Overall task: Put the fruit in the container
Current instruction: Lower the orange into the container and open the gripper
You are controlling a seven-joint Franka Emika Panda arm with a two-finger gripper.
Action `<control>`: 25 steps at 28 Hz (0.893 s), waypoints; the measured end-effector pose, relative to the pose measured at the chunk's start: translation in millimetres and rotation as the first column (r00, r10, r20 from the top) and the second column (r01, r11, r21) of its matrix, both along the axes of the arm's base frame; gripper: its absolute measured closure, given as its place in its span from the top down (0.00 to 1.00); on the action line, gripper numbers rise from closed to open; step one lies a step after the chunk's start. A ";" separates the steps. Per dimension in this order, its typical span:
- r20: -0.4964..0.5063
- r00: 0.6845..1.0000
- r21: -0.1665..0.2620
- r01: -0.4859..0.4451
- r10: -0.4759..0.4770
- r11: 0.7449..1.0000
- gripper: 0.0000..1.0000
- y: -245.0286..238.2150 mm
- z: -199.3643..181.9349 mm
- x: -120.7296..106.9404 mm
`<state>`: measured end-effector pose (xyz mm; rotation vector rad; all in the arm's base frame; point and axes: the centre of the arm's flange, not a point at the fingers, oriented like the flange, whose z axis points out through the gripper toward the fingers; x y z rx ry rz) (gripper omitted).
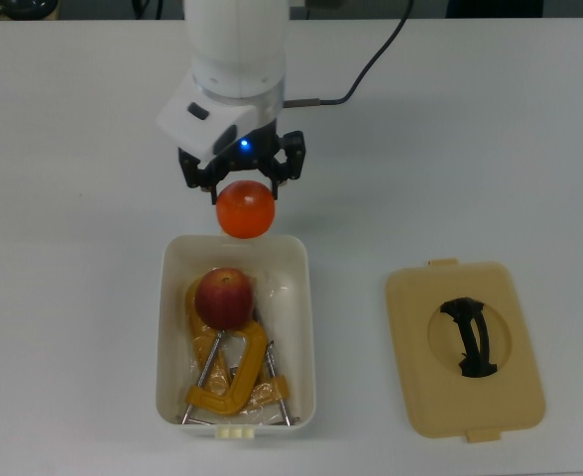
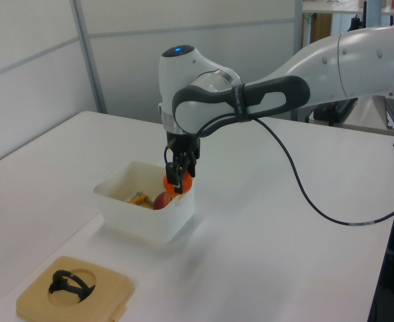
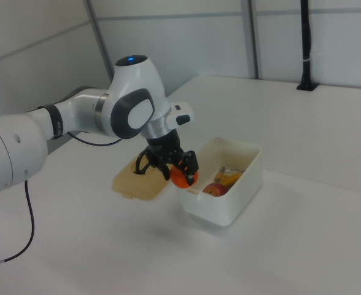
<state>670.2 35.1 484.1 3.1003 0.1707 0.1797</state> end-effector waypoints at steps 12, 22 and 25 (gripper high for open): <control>0.131 0.988 0.027 0.080 -0.082 0.996 0.89 -10.9 -16.4 24.6; 0.089 0.990 0.023 0.104 -0.106 0.994 1.00 -23.2 -8.5 20.0; 0.050 0.993 0.016 0.108 -0.109 0.994 1.00 -28.0 -3.8 13.7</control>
